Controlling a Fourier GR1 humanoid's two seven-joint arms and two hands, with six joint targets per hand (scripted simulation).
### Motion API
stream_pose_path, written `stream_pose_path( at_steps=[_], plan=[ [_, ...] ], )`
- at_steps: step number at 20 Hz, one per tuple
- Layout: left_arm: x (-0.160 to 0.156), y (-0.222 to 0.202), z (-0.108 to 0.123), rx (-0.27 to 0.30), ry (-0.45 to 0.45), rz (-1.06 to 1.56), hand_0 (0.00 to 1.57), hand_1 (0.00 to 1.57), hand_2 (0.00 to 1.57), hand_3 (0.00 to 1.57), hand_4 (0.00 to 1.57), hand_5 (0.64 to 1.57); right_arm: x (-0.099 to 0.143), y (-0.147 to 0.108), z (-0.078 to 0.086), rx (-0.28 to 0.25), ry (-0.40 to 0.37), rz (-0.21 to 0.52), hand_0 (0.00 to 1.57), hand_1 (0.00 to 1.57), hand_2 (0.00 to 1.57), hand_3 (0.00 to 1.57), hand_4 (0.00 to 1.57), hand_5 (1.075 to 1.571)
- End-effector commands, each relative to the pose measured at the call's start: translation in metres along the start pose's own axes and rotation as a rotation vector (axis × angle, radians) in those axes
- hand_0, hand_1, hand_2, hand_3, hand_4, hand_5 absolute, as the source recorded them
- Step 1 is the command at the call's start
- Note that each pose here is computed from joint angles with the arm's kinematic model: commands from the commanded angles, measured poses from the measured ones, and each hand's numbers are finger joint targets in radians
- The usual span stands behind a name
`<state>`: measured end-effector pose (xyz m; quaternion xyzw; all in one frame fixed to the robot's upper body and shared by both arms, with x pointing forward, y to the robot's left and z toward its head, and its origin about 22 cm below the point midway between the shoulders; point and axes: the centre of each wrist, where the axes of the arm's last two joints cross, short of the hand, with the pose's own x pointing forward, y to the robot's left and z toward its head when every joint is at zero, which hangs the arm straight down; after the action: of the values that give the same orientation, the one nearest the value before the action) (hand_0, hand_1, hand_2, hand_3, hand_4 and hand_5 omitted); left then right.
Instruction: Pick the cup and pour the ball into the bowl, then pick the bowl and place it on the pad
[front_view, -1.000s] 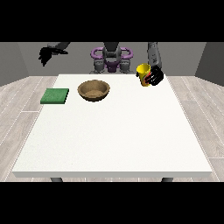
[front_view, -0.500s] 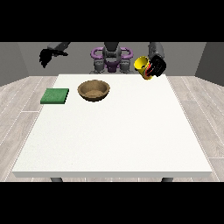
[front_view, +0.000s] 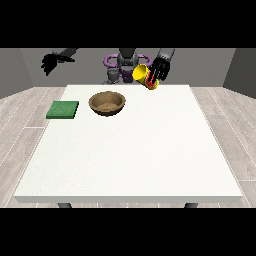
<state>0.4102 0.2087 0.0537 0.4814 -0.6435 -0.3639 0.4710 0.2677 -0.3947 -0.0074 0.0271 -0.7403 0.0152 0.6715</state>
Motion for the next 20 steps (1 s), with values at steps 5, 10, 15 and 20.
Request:
stream_pose_path(
  at_steps=[5, 10, 15, 20],
  plan=[
    [0.084, -0.019, 0.0, -0.012, -0.201, -0.402, 1.51, 1.51, 1.57, 1.57, 1.41, 1.378, -0.009, -0.009, 0.005, -0.009, 0.046, 0.001, 0.0, 0.0, 0.0, 0.0, 0.0, 1.571],
    [0.136, -0.022, 0.0, -0.057, -0.342, -0.626, 1.5, 1.5, 1.57, 1.57, 1.57, 1.056, 0.006, -0.011, -0.015, 0.024, 0.002, -0.004, 0.0, 0.0, 0.0, 0.0, 0.0, 1.571],
    [0.133, -0.037, 0.01, -0.063, -0.482, -0.981, 1.52, 1.52, 1.57, 1.57, 1.51, 1.221, -0.007, -0.005, -0.008, 0.034, 0.028, -0.013, 0.0, 0.0, 0.0, 0.0, 0.0, 1.57],
    [0.154, -0.032, 0.008, -0.093, -0.571, -1.131, 1.46, 1.46, 1.57, 1.57, 1.51, 1.178, -0.004, -0.021, -0.002, 0.004, 0.034, -0.015, 0.0, 0.0, 0.0, 0.0, 0.0, 1.571]
  ],
)
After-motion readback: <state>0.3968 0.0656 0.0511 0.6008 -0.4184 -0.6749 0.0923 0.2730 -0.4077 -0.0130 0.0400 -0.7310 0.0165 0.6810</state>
